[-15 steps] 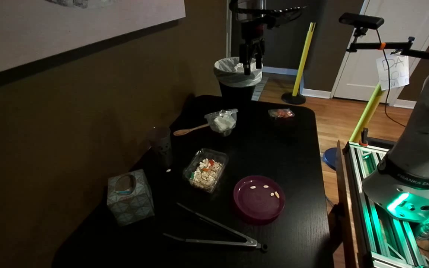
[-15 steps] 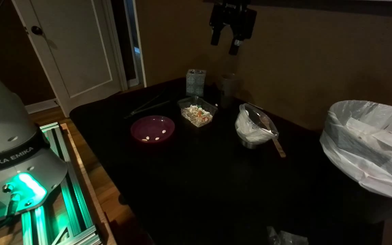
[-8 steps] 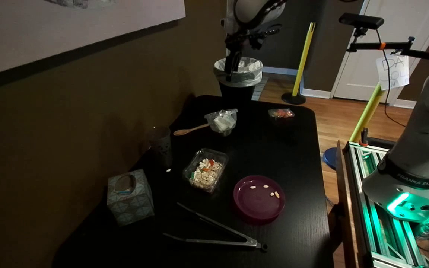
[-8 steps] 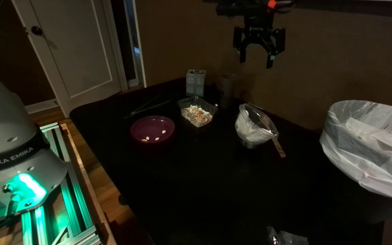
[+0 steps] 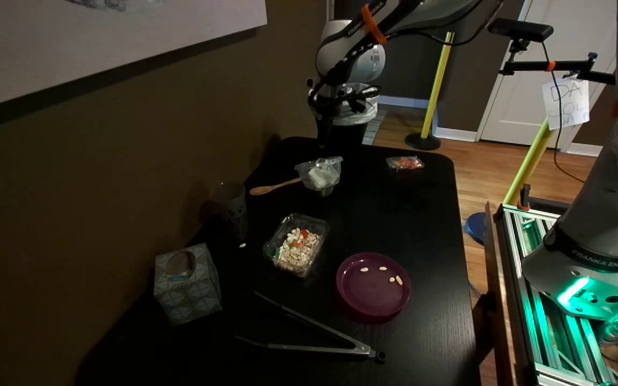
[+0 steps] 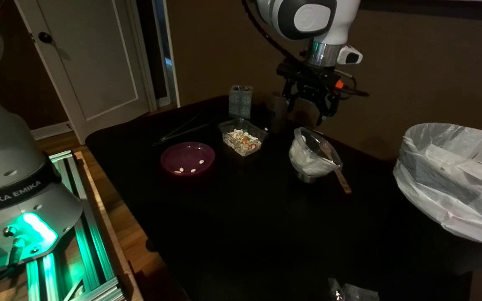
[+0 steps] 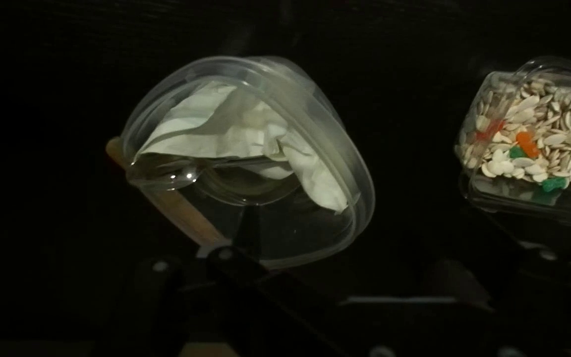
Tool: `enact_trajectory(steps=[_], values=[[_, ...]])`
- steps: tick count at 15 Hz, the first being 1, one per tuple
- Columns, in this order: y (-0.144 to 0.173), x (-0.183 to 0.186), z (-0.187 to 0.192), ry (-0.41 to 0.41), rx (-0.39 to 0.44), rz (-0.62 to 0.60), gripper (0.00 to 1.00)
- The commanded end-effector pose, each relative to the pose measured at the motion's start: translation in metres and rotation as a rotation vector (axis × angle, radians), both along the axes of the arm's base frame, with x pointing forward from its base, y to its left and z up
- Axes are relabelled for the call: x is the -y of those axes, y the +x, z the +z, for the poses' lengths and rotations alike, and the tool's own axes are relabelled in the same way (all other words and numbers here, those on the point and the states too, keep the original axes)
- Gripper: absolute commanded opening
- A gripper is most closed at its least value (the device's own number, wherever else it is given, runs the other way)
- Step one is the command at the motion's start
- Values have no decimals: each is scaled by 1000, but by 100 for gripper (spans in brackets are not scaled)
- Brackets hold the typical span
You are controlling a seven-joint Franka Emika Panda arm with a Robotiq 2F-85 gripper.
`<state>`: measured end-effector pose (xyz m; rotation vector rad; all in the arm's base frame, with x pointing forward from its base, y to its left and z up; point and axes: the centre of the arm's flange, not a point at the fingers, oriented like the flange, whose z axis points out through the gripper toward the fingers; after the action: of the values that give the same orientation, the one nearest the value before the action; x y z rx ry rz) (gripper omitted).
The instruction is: Place the small silver bowl on the purple lid
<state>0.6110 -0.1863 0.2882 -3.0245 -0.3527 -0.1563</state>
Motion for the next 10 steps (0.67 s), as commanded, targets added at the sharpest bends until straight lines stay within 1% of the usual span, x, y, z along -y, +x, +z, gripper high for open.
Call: enact_trajectory(steps=[1, 6, 7, 8, 10], values=[[21, 11, -26, 54, -43, 49, 100], [27, 9, -57, 90, -167, 80, 100], [28, 7, -60, 96, -183, 85, 97], [29, 7, -62, 101, -192, 88, 73], [31, 6, -64, 107, -200, 88, 70]])
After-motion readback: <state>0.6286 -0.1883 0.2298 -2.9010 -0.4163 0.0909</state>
